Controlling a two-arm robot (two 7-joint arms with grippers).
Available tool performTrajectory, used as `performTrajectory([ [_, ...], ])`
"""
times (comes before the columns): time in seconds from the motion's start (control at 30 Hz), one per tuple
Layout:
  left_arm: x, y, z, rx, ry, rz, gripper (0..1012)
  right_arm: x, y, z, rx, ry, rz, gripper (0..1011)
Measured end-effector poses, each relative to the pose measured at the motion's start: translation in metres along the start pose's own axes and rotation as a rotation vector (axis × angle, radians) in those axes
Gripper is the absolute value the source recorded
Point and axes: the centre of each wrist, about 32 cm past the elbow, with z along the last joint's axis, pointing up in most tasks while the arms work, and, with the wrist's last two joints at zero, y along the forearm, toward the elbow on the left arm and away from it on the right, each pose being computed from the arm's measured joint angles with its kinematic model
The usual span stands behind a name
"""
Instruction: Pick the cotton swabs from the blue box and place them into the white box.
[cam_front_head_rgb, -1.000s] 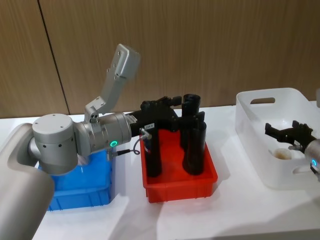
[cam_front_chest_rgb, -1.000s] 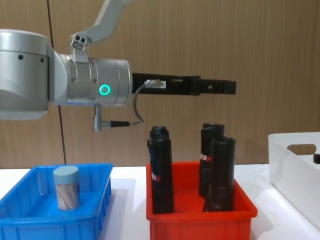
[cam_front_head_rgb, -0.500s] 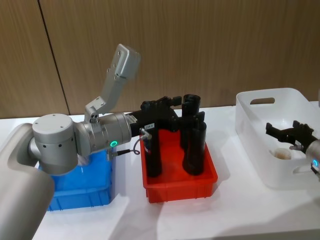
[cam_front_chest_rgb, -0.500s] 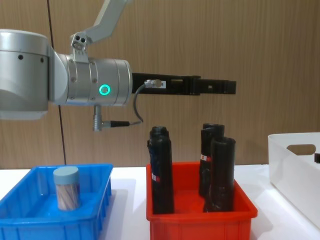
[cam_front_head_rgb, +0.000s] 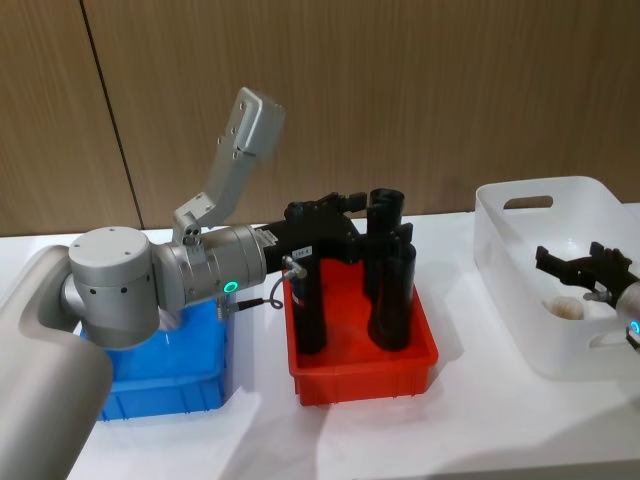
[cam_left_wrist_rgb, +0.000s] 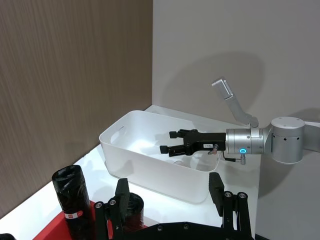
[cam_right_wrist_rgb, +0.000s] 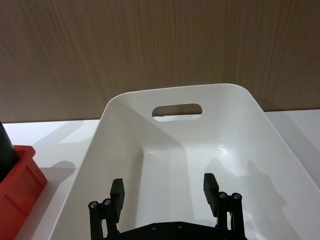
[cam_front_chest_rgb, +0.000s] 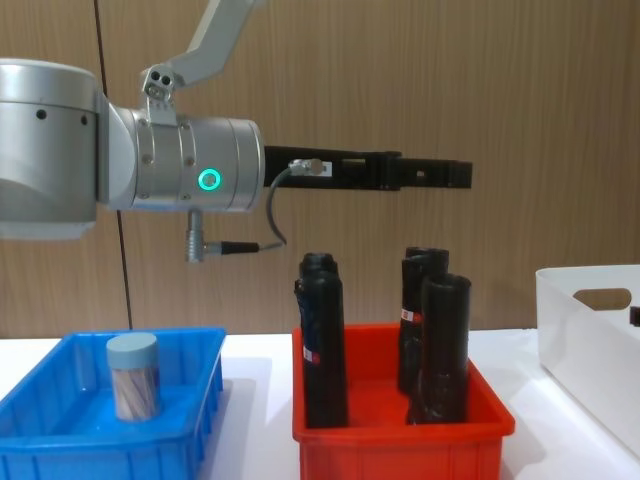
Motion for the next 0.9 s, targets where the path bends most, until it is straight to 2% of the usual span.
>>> performTrajectory([
  [0.37, 0.0, 0.0, 0.0, 0.0, 0.0, 0.0, 1004, -0.001, -0.002, 0.0, 0.016, -0.001, 0.0, 1002],
  [0.6, 0.0, 0.0, 0.0, 0.0, 0.0, 0.0, 1004, -0.003, -0.009, 0.001, 0.06, -0.006, -0.006, 1001],
  [0.9, 0.0, 0.0, 0.0, 0.0, 0.0, 0.0, 1004, -0.01, -0.026, 0.006, 0.136, -0.015, -0.015, 1001],
])
